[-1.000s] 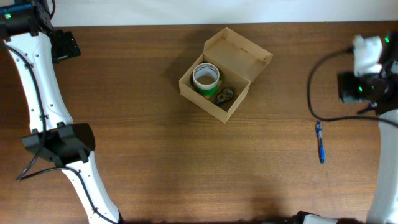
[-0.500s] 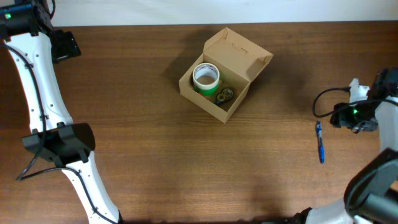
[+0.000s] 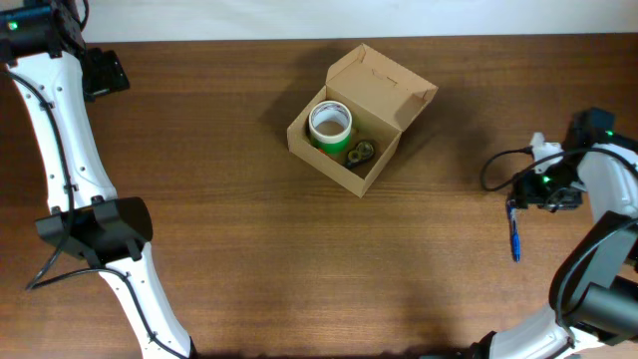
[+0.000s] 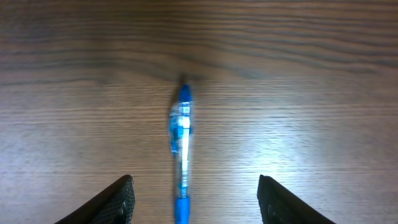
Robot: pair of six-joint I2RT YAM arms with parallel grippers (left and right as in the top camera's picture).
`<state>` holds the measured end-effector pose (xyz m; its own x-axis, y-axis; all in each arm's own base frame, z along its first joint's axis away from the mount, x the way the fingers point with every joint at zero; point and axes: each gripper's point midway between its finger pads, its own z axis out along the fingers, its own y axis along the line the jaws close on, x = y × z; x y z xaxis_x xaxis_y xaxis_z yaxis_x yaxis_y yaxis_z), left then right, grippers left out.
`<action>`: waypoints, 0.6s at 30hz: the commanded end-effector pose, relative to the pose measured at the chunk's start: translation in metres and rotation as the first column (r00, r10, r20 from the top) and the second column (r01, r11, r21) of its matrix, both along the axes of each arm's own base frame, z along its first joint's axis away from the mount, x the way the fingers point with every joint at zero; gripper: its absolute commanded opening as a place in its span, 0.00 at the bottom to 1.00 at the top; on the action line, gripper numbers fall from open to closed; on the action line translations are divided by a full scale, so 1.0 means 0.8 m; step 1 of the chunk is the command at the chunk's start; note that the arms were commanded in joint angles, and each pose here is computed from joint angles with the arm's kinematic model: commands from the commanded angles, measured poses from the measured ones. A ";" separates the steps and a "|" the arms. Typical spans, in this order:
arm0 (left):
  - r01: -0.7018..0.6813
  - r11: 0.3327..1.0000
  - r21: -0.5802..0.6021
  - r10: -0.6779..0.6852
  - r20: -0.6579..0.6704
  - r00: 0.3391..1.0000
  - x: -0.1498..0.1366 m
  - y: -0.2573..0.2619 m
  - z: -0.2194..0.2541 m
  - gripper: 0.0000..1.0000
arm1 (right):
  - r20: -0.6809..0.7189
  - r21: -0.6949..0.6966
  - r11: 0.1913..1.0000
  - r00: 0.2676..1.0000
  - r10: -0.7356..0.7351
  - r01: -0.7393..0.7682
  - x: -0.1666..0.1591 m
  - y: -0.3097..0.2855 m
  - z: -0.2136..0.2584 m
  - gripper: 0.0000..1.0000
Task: Pack container
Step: 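Move the right gripper down and grasp the blue pen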
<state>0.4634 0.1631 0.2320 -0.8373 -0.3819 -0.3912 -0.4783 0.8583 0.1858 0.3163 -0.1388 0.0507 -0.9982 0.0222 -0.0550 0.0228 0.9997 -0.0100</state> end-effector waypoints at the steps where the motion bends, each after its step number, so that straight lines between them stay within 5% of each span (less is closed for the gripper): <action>1: 0.003 1.000 -0.001 -0.003 0.003 1.000 -0.002 0.001 0.003 1.00 | -0.041 -0.046 0.998 0.998 0.049 -0.050 -0.003 0.005 -0.005 0.64; 5: 0.003 1.000 -0.001 -0.003 0.003 1.000 -0.002 0.001 0.003 1.00 | -0.103 -0.136 0.991 0.995 -0.009 -0.006 -0.018 -0.010 -0.015 0.64; 18: 0.003 1.000 -0.001 -0.003 0.003 1.000 -0.002 0.001 0.003 1.00 | -0.116 -0.095 0.993 0.990 -0.080 0.069 -0.032 0.000 -0.031 0.63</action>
